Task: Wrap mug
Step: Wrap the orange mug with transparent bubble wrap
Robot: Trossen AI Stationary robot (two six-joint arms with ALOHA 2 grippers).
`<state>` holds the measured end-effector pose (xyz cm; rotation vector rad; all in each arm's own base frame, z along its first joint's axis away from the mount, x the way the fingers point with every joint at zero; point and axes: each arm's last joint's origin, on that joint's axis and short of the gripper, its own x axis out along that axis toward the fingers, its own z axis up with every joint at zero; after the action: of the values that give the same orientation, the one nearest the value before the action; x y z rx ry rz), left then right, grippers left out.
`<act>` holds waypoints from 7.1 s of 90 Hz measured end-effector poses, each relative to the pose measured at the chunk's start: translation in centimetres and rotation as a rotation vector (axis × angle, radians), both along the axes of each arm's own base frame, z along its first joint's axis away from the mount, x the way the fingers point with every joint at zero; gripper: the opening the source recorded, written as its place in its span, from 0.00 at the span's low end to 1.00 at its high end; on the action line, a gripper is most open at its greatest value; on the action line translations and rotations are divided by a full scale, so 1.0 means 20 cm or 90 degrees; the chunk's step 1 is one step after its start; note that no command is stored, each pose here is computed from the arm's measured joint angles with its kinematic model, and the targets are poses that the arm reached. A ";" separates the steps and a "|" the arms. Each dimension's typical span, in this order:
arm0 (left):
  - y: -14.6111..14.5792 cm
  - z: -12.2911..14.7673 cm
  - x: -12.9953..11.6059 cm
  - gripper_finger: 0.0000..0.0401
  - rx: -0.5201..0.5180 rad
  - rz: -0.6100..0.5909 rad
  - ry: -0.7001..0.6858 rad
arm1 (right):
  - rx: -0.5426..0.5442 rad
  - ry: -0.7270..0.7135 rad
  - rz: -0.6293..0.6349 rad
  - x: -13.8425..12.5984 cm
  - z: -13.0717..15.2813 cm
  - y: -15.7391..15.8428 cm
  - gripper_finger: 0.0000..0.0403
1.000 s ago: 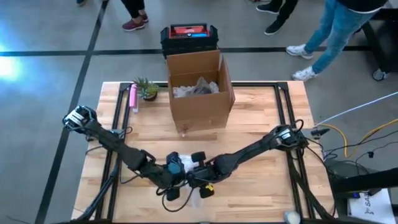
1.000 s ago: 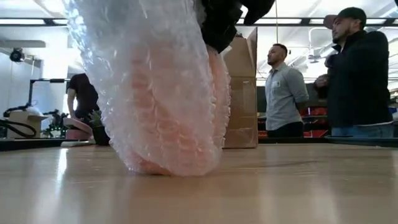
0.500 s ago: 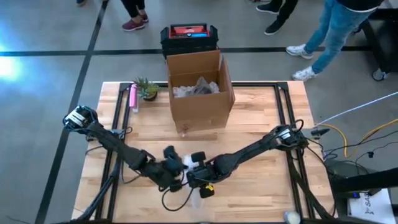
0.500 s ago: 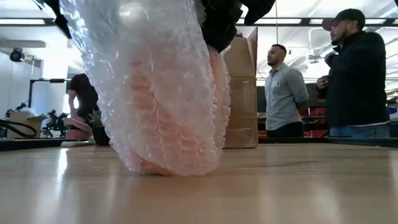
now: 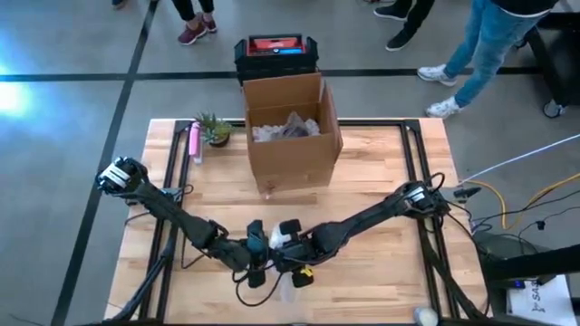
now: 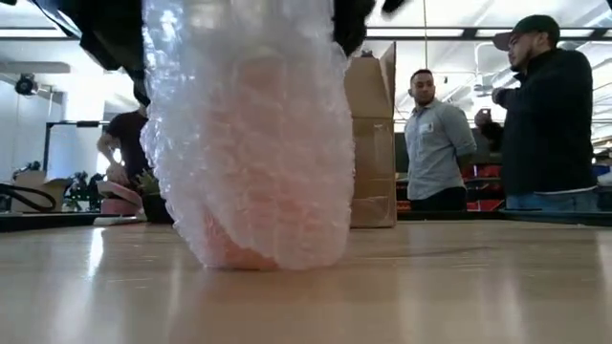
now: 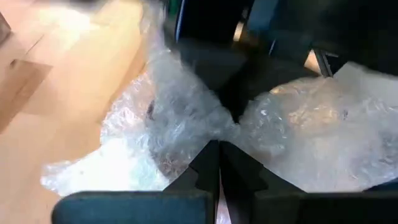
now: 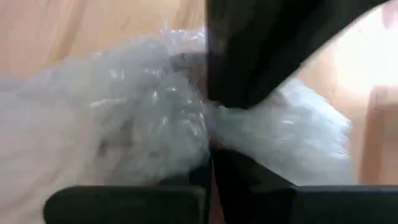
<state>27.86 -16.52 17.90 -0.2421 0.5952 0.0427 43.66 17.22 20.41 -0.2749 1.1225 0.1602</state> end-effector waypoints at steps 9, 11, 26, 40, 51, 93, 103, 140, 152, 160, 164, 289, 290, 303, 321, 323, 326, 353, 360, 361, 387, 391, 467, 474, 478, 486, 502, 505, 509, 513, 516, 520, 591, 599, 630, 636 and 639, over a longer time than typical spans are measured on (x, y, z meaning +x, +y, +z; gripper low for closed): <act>0.00 0.00 0.00 0.00 -0.002 -0.002 0.002 | -0.004 -0.004 0.008 -0.02 0.13 -0.01 0.00; 0.00 0.00 0.00 0.00 -0.004 -0.003 0.000 | -0.005 -0.005 0.009 -0.02 0.16 -0.01 0.00; 0.01 0.03 -0.01 0.00 -0.010 -0.005 -0.009 | -0.035 -0.052 0.018 0.00 0.24 -0.02 0.00; 0.01 0.04 -0.01 0.00 -0.012 -0.006 -0.011 | -0.025 -0.058 0.005 0.03 0.15 -0.03 0.00; 0.01 0.04 -0.01 0.00 -0.012 -0.005 -0.011 | -0.022 0.015 -0.020 0.02 -0.05 -0.05 0.00; 0.01 0.04 -0.01 0.00 -0.006 -0.011 -0.015 | 0.036 -0.028 0.022 0.00 0.16 0.00 0.00; 0.01 0.04 -0.01 0.00 -0.006 -0.011 -0.015 | 0.048 -0.050 0.036 -0.01 0.22 0.02 0.00; 0.01 0.04 -0.01 0.00 -0.006 -0.014 -0.019 | 0.057 0.030 0.015 0.02 -0.15 -0.02 0.00; 0.01 0.05 -0.01 0.00 -0.005 -0.013 -0.021 | 0.059 0.033 0.005 0.03 -0.16 -0.04 0.00; 0.01 0.04 -0.01 0.00 -0.003 -0.015 -0.021 | 0.056 0.031 0.009 0.03 -0.11 -0.04 0.00; 0.00 0.05 -0.01 0.00 -0.003 -0.015 -0.021 | 0.052 0.025 0.016 0.03 -0.07 -0.02 0.00; 0.00 0.05 -0.01 0.00 0.000 -0.030 -0.023 | 0.065 -0.046 0.044 -0.01 0.11 -0.01 0.00; 0.00 0.05 -0.01 0.00 0.000 -0.030 -0.023 | 0.064 -0.044 0.044 -0.01 0.10 -0.01 0.00; 0.00 0.05 -0.01 0.00 -0.005 -0.032 -0.027 | 0.045 0.022 0.020 -0.01 -0.12 -0.03 0.00; 0.00 0.05 -0.01 0.00 -0.005 -0.032 -0.028 | 0.044 0.029 0.010 -0.01 -0.16 -0.03 0.00; 0.00 0.05 -0.01 0.00 -0.005 -0.032 -0.028 | 0.044 0.028 0.010 -0.01 -0.15 -0.03 0.00; 0.00 0.05 -0.01 0.00 -0.005 -0.032 -0.028 | 0.045 0.027 0.011 -0.01 -0.13 -0.03 0.00; 0.00 0.05 -0.01 0.00 -0.004 -0.034 -0.023 | 0.097 -0.041 0.064 -0.07 0.16 0.06 0.00; 0.00 0.05 -0.01 0.00 -0.003 -0.034 -0.023 | 0.113 -0.012 0.086 -0.09 0.09 0.09 0.00; 0.00 0.05 -0.01 0.00 -0.003 -0.034 -0.023 | 0.111 -0.009 0.086 -0.08 0.08 0.10 0.00; 0.00 0.05 -0.01 0.00 0.000 -0.032 -0.023 | 0.064 0.008 0.066 -0.02 -0.13 0.09 0.00; 0.00 0.05 -0.01 0.00 -0.001 -0.032 -0.023 | 0.060 0.012 0.063 -0.01 -0.15 0.08 0.00; 0.00 0.05 -0.01 0.00 -0.007 -0.036 -0.024 | 0.053 0.049 0.051 -0.13 -0.01 0.15 0.00; 0.00 0.05 -0.01 0.00 -0.007 -0.036 -0.024 | 0.059 0.004 0.069 -0.10 0.01 0.17 0.00; 0.00 0.06 -0.01 0.00 -0.008 -0.036 -0.025 | 0.051 -0.020 0.070 -0.09 0.01 0.17 0.00; 0.00 0.06 -0.01 0.00 -0.008 -0.036 -0.026 | 0.019 -0.047 0.070 -0.08 0.02 0.16 0.00; 0.00 0.06 -0.01 0.00 -0.011 -0.034 -0.026 | -0.047 -0.079 0.035 -0.04 0.04 0.10 0.00; 0.00 0.06 -0.01 0.00 -0.011 -0.034 -0.026 | -0.048 -0.078 0.031 -0.04 0.03 0.09 0.00; 0.00 0.06 -0.01 0.00 -0.011 -0.034 -0.026 | -0.050 -0.073 0.025 -0.03 0.02 0.07 0.00; 0.00 0.06 -0.01 0.00 -0.011 -0.034 -0.026 | -0.047 -0.060 0.022 -0.03 -0.01 0.05 0.00; 0.00 0.06 -0.01 0.00 -0.010 -0.034 -0.025 | -0.039 -0.050 0.023 -0.02 -0.04 0.03 0.00; 0.00 0.05 -0.01 0.00 -0.009 -0.034 -0.023 | -0.028 -0.039 0.024 -0.01 -0.07 0.01 0.00; 0.04 0.06 0.02 0.00 -0.040 -0.027 -0.020 | -0.008 -0.039 0.021 0.03 -0.14 -0.01 0.00; 0.04 0.05 0.02 0.00 -0.038 -0.025 -0.017 | -0.008 -0.037 0.024 0.03 -0.12 0.00 0.00; 0.04 0.04 0.02 0.00 -0.038 -0.011 -0.012 | -0.025 -0.014 0.029 -0.06 0.23 -0.01 0.00; 0.04 0.04 0.02 0.00 -0.039 -0.010 -0.011 | -0.061 0.000 0.014 -0.08 0.22 -0.03 0.00; 0.04 0.04 0.02 0.00 -0.039 -0.010 -0.011 | -0.081 0.008 0.002 -0.09 0.21 -0.04 0.00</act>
<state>28.33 -15.66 18.71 -0.2963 0.5816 0.0067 41.88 16.36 24.71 -0.3900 1.1468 0.0935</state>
